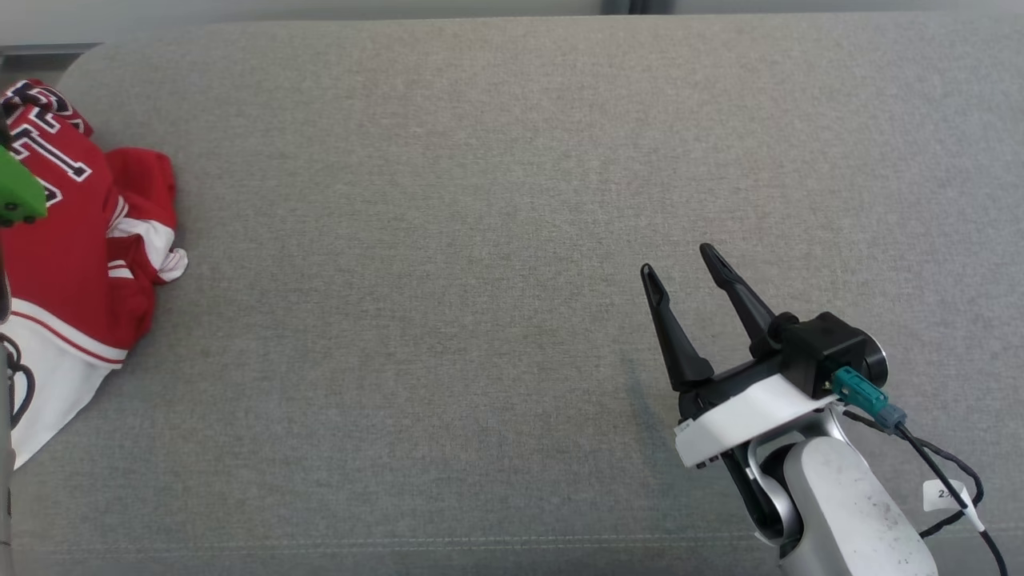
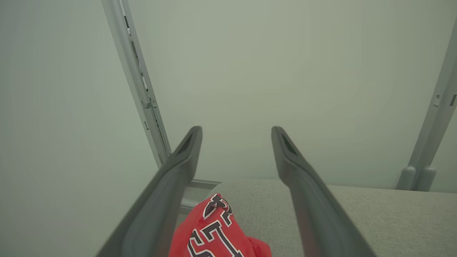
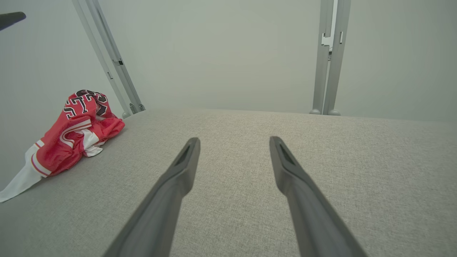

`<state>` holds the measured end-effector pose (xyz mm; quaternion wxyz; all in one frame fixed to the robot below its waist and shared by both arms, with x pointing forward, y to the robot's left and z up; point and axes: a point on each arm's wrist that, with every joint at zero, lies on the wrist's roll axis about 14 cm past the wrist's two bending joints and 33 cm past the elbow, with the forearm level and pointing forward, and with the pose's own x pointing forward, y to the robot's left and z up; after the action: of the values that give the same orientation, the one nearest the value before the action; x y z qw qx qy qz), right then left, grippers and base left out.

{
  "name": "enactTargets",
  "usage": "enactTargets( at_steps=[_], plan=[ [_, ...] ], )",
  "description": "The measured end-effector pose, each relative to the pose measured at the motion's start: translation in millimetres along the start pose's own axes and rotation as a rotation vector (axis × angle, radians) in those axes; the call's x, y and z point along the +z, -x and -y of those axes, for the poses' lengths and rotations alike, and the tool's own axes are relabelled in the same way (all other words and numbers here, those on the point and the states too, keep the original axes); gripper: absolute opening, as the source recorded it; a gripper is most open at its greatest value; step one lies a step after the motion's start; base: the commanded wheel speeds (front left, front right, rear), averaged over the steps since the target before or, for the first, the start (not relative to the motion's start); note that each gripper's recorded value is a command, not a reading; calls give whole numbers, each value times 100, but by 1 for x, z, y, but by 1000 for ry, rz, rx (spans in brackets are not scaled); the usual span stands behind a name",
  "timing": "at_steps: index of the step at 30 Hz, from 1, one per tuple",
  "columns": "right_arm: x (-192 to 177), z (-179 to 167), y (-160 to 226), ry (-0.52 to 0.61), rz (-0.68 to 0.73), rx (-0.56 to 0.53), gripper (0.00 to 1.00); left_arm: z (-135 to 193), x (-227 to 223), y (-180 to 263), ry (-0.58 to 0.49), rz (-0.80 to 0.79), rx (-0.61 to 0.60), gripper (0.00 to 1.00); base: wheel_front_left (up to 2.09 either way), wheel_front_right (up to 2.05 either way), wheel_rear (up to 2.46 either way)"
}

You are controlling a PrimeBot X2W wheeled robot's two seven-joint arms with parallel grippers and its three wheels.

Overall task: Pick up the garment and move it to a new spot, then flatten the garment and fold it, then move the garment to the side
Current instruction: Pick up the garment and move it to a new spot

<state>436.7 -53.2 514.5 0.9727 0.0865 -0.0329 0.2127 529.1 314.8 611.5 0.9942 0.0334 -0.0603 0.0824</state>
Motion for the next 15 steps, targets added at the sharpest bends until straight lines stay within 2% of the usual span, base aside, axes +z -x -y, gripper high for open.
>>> enactTargets(
  at_steps=[3, 15],
  plan=[
    [-3, 8, 1, 0, -4, -20, 100, 2, -18, -7, 10, -43, 0, 100, 0, 0, 0],
    [-22, 39, 5, 1, -52, -94, 100, 15, -137, -13, 10, -360, 0, 100, 0, 0, 0]
  ],
)
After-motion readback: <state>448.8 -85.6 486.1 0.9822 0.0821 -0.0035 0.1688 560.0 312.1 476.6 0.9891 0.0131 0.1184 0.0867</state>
